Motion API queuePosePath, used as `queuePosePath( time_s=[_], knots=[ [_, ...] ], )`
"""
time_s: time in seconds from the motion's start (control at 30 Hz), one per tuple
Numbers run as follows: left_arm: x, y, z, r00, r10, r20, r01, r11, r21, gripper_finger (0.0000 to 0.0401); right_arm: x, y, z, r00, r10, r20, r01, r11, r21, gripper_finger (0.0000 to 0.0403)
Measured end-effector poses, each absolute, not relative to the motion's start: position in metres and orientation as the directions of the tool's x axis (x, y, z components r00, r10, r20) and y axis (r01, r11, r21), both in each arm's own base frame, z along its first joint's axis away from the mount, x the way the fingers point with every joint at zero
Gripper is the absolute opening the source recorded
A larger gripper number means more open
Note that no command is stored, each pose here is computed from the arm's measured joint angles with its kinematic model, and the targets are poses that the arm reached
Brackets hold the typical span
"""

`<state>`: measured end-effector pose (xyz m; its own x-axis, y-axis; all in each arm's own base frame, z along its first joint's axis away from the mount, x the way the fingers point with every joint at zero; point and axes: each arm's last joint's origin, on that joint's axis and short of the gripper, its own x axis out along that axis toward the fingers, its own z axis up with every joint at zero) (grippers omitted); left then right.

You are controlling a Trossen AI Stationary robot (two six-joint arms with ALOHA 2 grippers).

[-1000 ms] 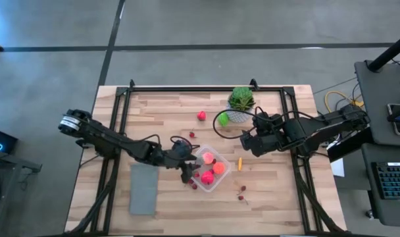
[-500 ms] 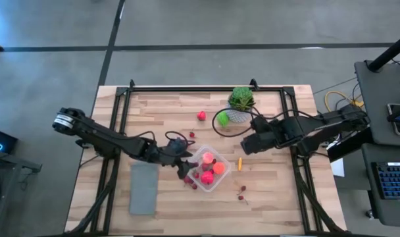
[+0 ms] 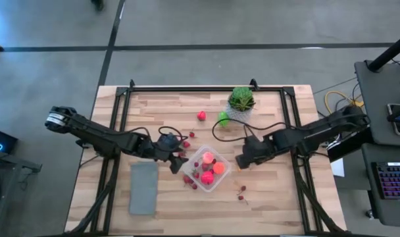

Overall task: Pick and placing Produce into tupperware
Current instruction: Put the yellow squash into the transparent bin

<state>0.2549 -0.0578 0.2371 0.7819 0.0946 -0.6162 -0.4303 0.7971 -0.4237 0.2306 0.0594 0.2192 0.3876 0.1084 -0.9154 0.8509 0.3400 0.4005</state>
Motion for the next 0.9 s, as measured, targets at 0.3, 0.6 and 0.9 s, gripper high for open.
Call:
queuePosePath(
  time_s=[0.3, 0.6, 0.9],
  knots=[
    [0.254, -0.058, 0.234, 0.775, 0.074, -0.627, -0.422, 0.8, -0.427, 0.027, 0.22, 0.053, 0.189, 0.359, 0.01, -0.933, 0.922, 0.152, 0.356, 0.0327],
    [0.253, -0.058, 0.229, 0.765, 0.077, -0.639, -0.425, 0.806, -0.412, 0.027, 0.24, 0.057, 0.161, 0.283, -0.004, -0.959, 0.949, 0.148, 0.279, 0.0327],
    [0.252, -0.058, 0.229, 0.765, 0.078, -0.639, -0.425, 0.807, -0.411, 0.027, 0.261, 0.063, 0.146, 0.222, -0.002, -0.975, 0.957, 0.191, 0.218, 0.0327]
  ],
)
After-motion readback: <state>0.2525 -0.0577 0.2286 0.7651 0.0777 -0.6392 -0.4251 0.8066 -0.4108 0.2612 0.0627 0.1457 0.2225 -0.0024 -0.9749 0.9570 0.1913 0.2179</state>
